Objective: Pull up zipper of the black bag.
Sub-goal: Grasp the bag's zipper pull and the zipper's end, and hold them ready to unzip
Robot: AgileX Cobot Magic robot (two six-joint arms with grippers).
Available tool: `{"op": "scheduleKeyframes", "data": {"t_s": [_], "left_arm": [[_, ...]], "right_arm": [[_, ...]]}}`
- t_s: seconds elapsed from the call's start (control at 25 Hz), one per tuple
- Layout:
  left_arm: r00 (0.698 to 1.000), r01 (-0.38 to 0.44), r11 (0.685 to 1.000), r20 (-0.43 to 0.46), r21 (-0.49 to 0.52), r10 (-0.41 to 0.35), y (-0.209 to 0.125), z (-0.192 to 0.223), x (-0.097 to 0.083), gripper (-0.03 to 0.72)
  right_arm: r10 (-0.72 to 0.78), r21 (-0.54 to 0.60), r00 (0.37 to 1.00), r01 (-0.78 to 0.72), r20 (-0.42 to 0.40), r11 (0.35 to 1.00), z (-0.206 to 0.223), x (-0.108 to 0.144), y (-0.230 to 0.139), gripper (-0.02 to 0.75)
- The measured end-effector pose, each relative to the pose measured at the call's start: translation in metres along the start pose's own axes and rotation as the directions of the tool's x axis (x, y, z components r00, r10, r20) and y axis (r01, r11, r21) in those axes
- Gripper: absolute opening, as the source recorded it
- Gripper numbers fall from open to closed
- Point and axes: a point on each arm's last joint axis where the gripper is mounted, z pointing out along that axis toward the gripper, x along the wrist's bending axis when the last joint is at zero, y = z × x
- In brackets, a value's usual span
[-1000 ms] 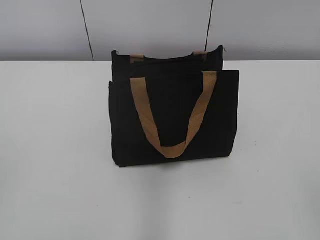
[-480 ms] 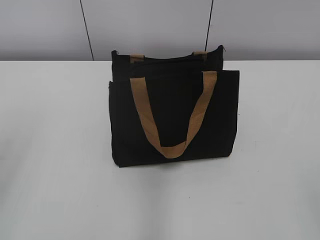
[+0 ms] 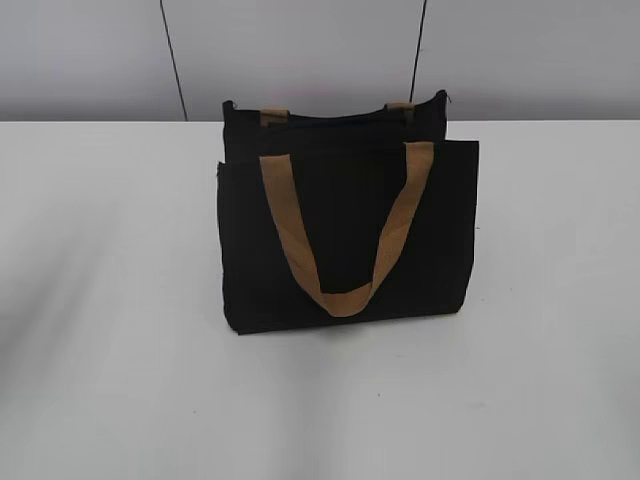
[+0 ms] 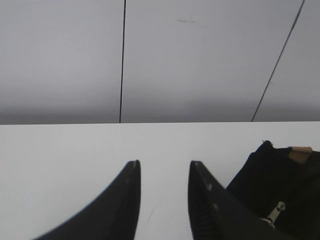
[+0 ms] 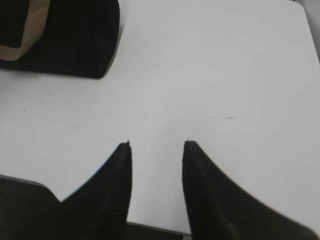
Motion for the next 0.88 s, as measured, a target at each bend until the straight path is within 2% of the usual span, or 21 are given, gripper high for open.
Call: {"op": "scheduleKeyframes", "data": {"t_s": [0.24, 0.44, 0.64, 0.88], "left_arm": [[1.000, -0.013, 1.000, 0.024, -0.002, 0.013, -0.036, 0.030, -0.007, 0.250], [0.997, -0.029, 0.999, 0.070, -0.038, 0.032, -0.058, 0.050, -0.020, 0.250], [0.992, -0.043, 0.999, 0.116, 0.022, 0.041, -0.084, 0.074, -0.030, 0.250], [0.978, -0.034, 0.999, 0.209, 0.029, 0.027, -0.109, 0.094, -0.040, 0.250]], "right_arm": [[0.000, 0.000, 1.000, 0.000, 0.000, 1.000, 0.000, 0.000, 0.000, 0.275], [0.000, 0.000, 1.000, 0.000, 0.000, 1.000, 0.000, 0.000, 0.000, 0.275], [0.000, 0.000, 1.000, 0.000, 0.000, 1.000, 0.000, 0.000, 0.000, 0.275], [0.000, 0.000, 1.000, 0.000, 0.000, 1.000, 0.000, 0.000, 0.000, 0.275]]}}
